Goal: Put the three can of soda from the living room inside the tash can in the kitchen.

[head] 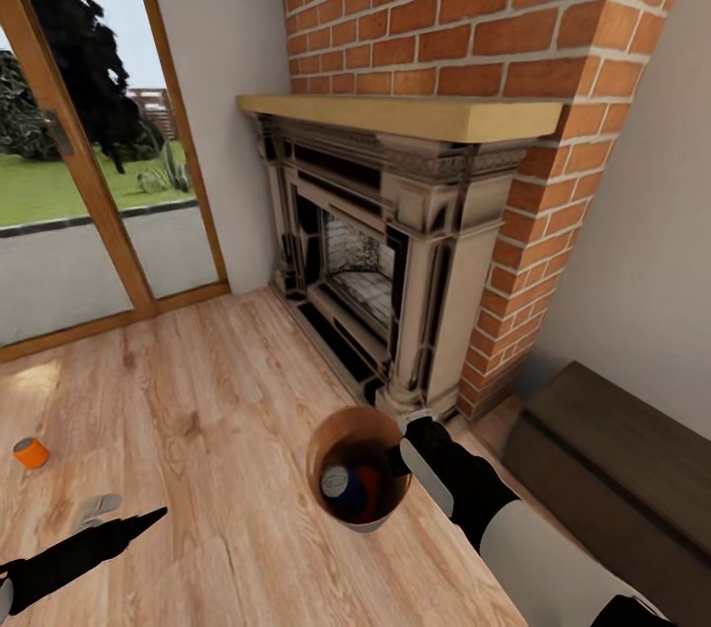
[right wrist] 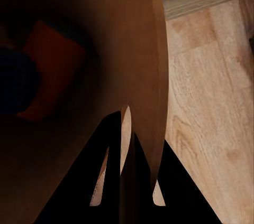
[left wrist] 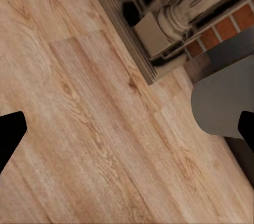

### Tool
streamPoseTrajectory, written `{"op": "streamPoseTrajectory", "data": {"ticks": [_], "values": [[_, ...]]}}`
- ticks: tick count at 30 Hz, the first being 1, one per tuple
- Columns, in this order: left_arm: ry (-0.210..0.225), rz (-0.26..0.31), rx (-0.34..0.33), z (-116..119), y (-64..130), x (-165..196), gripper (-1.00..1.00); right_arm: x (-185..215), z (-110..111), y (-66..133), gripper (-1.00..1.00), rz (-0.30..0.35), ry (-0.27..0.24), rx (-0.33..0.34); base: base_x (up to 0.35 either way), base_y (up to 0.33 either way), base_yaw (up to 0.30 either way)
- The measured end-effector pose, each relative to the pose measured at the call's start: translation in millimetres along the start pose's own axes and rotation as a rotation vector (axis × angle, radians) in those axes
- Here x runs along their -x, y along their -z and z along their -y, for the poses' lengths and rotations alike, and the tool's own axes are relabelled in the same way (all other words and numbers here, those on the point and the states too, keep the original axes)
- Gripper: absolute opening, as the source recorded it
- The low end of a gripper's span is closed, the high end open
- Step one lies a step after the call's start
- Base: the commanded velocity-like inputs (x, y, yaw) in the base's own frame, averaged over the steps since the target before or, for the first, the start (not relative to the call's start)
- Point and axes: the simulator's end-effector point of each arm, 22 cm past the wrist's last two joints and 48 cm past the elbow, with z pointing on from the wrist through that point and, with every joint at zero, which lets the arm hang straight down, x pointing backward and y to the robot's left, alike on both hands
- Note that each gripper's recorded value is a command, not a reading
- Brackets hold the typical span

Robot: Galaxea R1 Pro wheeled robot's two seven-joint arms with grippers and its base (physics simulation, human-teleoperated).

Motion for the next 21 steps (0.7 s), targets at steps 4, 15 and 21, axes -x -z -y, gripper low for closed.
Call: {"op": "streamPoseTrajectory", "data": {"ticks": [4, 15, 21], "values": [[0.001, 0.0, 0.0, 0.0, -0.1, -0.2, 1.0, -0.2, 2.3, 0.0, -1.0, 0.0, 0.011, -0.012, 0.301, 0.157, 0.191], [0.001, 0.0, 0.0, 0.0, 0.0, -0.3, 1.0, -0.3, 0.3, -0.1, -1.0, -0.001, 0.003, -0.004, 0.27, 0.217, 0.286], [0.001, 0.0, 0.0, 0.1, -0.2, -0.4, 1.0, -0.4, 0.4, -0.2, -1.0, -0.001, 0.004, -0.004, 0.222, 0.256, 0.289]]}}
